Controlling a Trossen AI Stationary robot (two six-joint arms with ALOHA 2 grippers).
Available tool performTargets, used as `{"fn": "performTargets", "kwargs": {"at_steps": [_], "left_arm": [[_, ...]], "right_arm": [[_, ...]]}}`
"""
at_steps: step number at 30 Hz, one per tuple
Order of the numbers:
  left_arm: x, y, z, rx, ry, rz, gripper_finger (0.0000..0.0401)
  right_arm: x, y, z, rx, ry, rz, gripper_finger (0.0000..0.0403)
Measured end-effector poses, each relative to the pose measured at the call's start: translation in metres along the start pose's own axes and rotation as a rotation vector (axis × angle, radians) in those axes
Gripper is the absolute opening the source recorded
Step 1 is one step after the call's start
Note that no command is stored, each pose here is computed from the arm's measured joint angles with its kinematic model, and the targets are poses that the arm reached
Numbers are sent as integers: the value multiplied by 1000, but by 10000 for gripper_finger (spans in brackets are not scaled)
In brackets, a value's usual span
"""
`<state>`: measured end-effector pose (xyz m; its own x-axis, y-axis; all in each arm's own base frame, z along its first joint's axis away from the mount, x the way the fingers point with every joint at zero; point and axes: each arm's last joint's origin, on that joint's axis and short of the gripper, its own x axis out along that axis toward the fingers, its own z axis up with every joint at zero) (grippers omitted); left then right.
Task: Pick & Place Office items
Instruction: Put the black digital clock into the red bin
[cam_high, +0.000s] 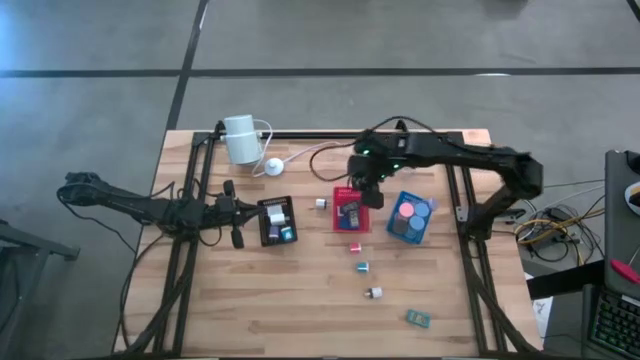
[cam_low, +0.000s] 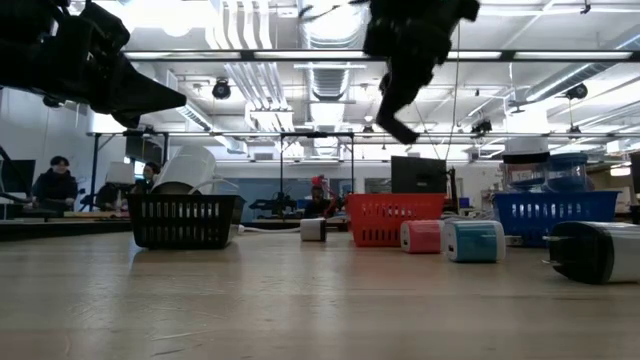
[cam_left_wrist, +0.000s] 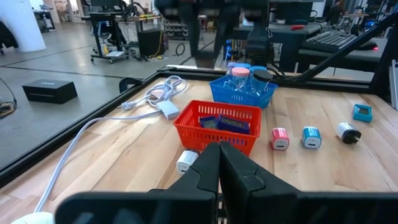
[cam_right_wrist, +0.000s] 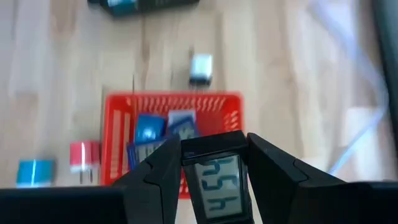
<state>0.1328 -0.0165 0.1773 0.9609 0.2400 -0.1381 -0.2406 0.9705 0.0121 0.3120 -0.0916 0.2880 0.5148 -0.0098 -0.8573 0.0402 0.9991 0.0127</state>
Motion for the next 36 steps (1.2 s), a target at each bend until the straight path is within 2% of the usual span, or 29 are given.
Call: {"fn": "performTargets", "kwargs": {"at_steps": [7, 12, 15, 20, 28, 36], "left_arm": [[0, 0, 0, -3, 0, 0, 14], [0, 0, 0, -7, 0, -1, 14], [0, 0, 0, -7, 0, -3, 14], [0, 0, 0, -12, 0, -3, 14], [0, 0, 0, -22, 0, -3, 14], [0, 0, 0, -22, 0, -2, 14]], "right_arm": [[-60, 16, -14, 32, -313, 27, 141], [-91, 32, -40, 44, -522, 31, 141], [-101, 44, -60, 25, -670, 86, 141], [-105, 58, -98, -5, -865, 141, 141], [-97, 65, -152, 3, -1013, 148, 141], [-76, 67, -185, -4, -1129, 151, 141]]}}
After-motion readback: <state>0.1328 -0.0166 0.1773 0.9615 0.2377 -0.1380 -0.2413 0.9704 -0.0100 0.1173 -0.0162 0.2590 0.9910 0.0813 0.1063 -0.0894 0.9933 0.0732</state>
